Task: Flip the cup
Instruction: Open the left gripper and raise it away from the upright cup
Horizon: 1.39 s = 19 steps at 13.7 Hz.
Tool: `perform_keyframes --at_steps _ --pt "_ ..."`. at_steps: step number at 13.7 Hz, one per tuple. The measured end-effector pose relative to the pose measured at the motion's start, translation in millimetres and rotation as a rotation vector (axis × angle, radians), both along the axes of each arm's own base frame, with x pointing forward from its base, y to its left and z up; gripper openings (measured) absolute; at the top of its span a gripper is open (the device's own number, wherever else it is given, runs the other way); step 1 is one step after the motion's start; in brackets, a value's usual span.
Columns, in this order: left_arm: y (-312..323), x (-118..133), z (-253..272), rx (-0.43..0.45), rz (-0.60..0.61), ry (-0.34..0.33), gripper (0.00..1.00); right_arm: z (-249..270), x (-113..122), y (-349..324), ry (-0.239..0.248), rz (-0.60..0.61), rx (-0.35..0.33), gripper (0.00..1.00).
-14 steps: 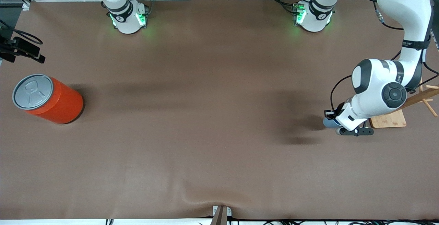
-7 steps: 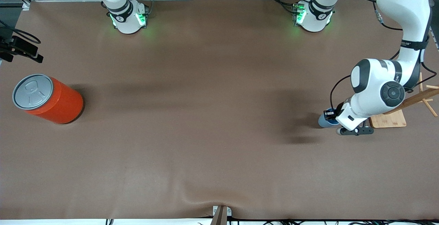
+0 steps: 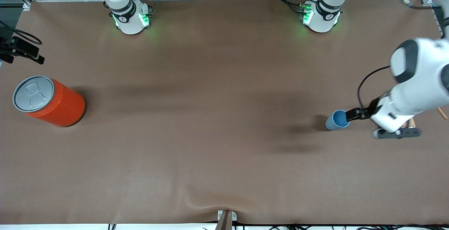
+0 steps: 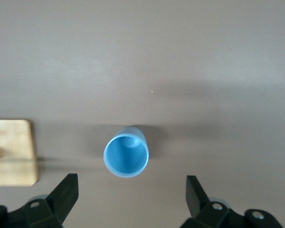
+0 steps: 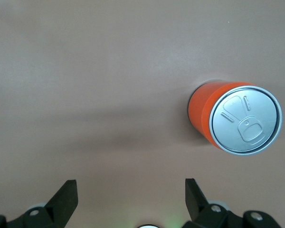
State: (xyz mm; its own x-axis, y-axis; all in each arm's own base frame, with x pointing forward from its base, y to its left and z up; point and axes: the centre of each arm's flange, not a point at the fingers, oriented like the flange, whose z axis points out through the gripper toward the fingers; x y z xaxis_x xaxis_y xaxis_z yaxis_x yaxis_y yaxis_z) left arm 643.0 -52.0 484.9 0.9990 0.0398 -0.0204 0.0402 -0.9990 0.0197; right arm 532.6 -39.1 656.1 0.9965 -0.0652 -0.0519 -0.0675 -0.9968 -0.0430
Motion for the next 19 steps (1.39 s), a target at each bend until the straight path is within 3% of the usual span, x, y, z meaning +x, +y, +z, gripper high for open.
perform_keyframes --at_steps 5,8,15,19 --pt "20.2 -23.7 117.6 0.012 0.034 -0.098 1.00 0.2 0.0 0.1 0.000 0.000 0.000 1.00" --pt "29.8 -55.1 155.8 0.025 0.046 -0.083 1.00 0.3 0.0 0.0 -0.001 0.000 0.000 1.00" --pt "23.6 -84.8 155.9 0.039 -0.021 -0.030 1.00 0.3 -0.1 0.0 0.000 0.000 0.000 1.00" --pt "19.7 -116.3 163.0 0.052 -0.030 -0.055 1.00 -1.8 -3.0 -2.6 0.025 -0.002 -0.019 1.00"
